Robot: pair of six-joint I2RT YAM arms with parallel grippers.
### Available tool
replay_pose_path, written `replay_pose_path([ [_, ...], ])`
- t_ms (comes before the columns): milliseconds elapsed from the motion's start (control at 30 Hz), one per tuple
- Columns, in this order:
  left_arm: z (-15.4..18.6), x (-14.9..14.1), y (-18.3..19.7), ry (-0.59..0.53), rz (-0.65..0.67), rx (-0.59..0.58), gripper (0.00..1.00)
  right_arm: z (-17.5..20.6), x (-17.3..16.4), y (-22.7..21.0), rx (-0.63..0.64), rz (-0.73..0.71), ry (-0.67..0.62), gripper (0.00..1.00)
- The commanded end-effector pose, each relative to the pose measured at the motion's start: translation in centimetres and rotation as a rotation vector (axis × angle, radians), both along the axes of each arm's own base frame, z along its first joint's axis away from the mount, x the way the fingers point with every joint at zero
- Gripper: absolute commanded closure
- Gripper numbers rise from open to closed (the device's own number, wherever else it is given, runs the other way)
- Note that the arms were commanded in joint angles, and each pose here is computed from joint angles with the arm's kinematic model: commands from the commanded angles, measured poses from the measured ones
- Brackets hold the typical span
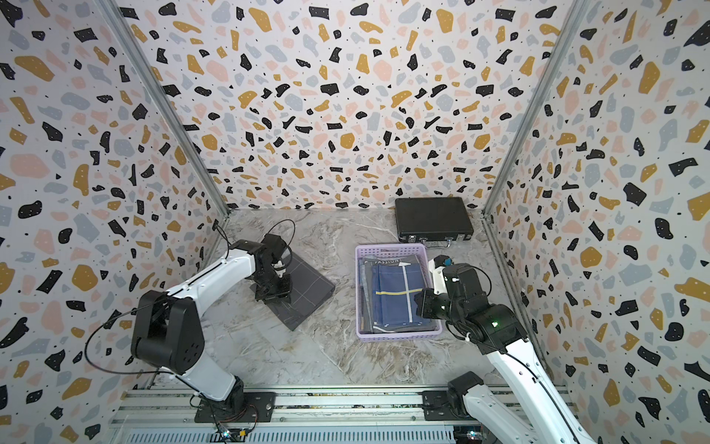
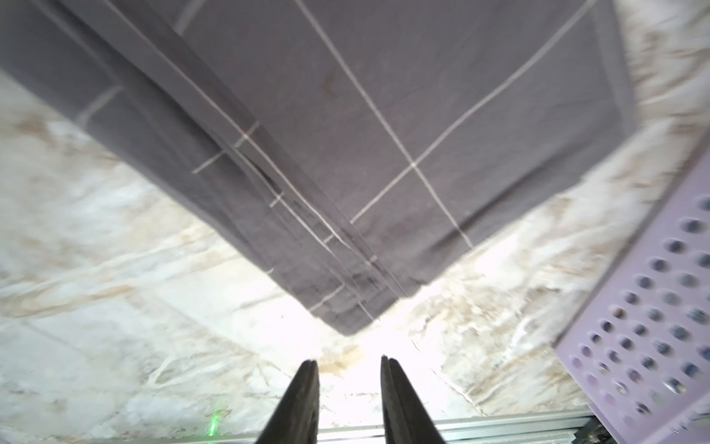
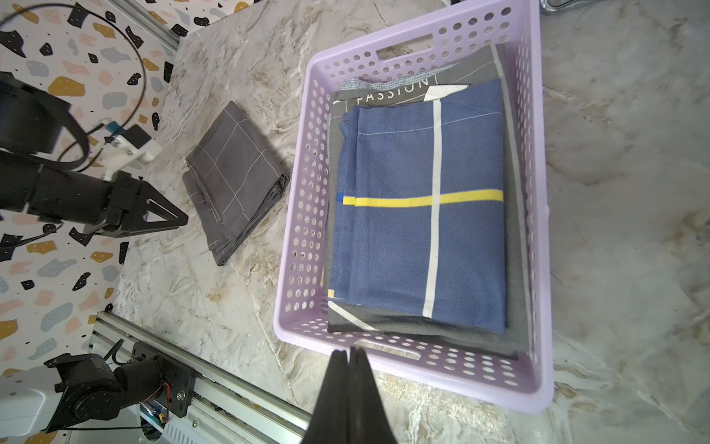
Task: Put the folded pillowcase in the basket
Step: Move the pillowcase to the center of the board.
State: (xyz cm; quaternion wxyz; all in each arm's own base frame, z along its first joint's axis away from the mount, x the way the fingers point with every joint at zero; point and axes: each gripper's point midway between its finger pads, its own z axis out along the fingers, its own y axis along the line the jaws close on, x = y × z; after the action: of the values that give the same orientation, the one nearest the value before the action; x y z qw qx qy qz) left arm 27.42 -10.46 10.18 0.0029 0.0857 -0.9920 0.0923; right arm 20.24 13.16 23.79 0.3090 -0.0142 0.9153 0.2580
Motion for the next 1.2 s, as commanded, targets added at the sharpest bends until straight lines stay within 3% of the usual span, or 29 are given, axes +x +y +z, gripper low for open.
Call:
replay_pose_path([
  [0,0.9,1.7,-1.2,-0.053,0.059,-0.072,0.68,0.4,-0.3,-0.1,0.000,0.003,0.004,1.00],
  [100,0.1,5.3,-4.4,-0.074,0.083,-0.178,0.69,0.0,-0.2,0.3,0.005,0.010,0.033,1.00],
  [267,-2.1,10.6,-9.2,-0.075,0.103,-0.192,0.69,-0.6,-0.4,-0.7,-0.036,-0.028,0.050,1.00],
  [400,-5.5,11.3,-10.9,-0.009,0.133,-0.179,0.66,-1.2,-0.5,-0.7,-0.029,-0.040,0.071,1.00],
  [533,-8.3,8.7,-10.5,0.053,0.113,-0.123,0.63,-1.7,-0.8,-0.6,-0.018,-0.044,0.091,1.00],
  [667,-10.1,4.1,-9.7,0.106,0.092,-0.105,0.63,-2.0,-0.5,-0.5,-0.022,-0.040,0.092,1.00],
  [933,-10.2,-3.6,-9.2,0.080,0.124,-0.139,0.64,-2.0,0.3,0.8,-0.005,-0.017,0.094,1.00],
  [1067,-9.7,-5.5,-9.9,0.076,0.092,-0.146,0.65,-1.6,0.7,2.0,-0.016,0.008,0.082,1.00],
  [1167,-7.8,-5.2,-10.4,0.032,0.070,-0.185,0.62,-1.3,0.8,3.3,-0.053,0.047,0.070,1.00],
])
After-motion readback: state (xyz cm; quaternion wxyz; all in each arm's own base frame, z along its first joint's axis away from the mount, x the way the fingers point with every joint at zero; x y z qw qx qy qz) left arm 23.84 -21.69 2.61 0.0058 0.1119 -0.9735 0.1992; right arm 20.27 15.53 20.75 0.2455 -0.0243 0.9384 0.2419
